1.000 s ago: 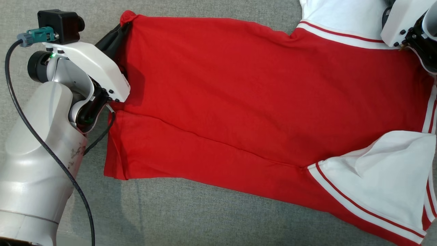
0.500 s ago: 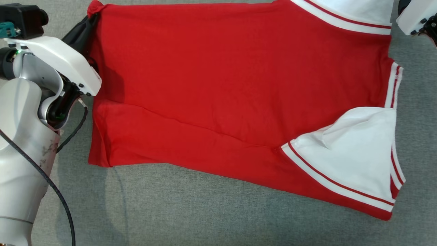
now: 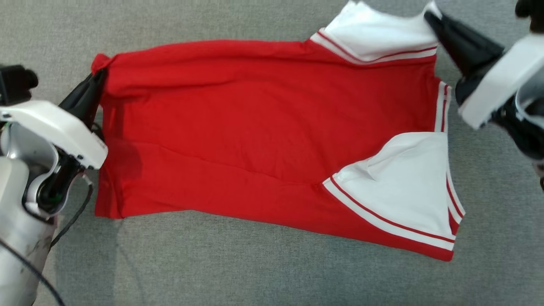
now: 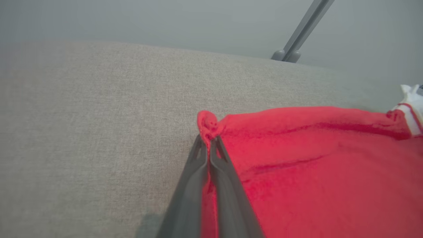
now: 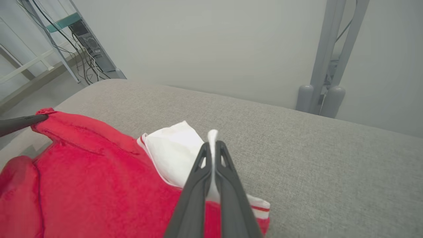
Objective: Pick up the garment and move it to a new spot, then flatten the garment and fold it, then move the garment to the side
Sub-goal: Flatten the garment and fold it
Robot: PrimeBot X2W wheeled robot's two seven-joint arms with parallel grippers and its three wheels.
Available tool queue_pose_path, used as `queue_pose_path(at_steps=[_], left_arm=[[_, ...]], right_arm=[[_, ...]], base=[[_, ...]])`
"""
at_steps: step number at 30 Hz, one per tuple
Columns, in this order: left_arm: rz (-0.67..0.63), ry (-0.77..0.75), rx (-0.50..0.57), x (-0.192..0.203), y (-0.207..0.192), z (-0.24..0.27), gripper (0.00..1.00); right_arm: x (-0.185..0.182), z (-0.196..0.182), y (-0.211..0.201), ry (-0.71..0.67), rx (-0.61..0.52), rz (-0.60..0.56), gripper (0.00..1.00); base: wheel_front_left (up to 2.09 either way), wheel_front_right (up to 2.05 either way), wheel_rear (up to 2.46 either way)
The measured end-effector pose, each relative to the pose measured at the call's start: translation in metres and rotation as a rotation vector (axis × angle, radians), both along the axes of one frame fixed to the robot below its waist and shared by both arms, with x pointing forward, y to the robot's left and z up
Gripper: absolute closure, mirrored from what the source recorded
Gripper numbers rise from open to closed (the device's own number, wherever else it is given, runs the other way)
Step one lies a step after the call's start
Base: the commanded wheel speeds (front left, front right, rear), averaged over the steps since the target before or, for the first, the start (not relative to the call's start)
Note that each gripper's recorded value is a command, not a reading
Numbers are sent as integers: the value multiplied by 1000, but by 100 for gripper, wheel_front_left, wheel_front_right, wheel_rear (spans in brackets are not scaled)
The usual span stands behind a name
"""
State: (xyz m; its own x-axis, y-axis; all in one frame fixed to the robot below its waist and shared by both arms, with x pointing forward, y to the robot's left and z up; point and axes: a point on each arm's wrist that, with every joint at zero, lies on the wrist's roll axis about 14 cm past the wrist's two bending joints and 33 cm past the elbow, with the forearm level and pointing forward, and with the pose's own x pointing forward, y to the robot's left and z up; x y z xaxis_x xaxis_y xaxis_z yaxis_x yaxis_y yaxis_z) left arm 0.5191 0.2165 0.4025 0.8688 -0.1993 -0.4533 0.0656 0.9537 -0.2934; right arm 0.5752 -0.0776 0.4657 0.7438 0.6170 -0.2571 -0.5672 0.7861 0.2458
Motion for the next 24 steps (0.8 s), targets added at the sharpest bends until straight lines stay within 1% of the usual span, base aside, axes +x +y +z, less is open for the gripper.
queue_pose_path(at_steps=[4, 8, 9, 12, 14, 16, 18, 20, 21, 22, 23, 24], left_arm=[[17, -14, -25, -16, 1, 14, 100], [35, -9, -78, -34, -4, 21, 100], [42, 0, -76, -39, -3, 20, 100], [58, 39, -82, -56, -2, 13, 100], [66, 72, -86, -66, -2, 5, 100], [73, 101, -91, -74, -3, -3, 100], [84, 116, -96, -79, -3, -8, 100], [86, 132, -91, -83, -3, -14, 100], [99, 125, -93, -83, -2, -14, 82], [113, 105, -103, -81, -3, -13, 0], [124, 86, -113, -79, -4, -11, 0], [132, 68, -116, -77, -4, -9, 0]], right_arm=[[-34, 8, -7, 12, 38, 13, 100], [-68, 8, -14, 47, 70, 5, 100], [-77, 6, -15, 61, 79, 0, 100], [-99, 0, -22, 98, 101, -45, 100], [-116, -9, -22, 147, 123, -71, 100], [-131, -19, -22, 196, 131, -98, 100], [-144, -23, -19, 238, 164, -124, 100], [-154, -28, -18, 263, 157, -147, 100], [-157, -30, -18, 273, 164, -160, 70], [-158, -29, -18, 271, 173, -175, 22], [-157, -26, -18, 257, 182, -191, 0], [-155, -24, -20, 239, 185, -211, 0]], base=[[0, 0, 0], [0, 0, 0], [0, 0, 0], [0, 0, 0], [0, 0, 0], [0, 0, 0], [0, 0, 0], [0, 0, 0], [0, 0, 0], [0, 0, 0], [0, 0, 0], [0, 0, 0]])
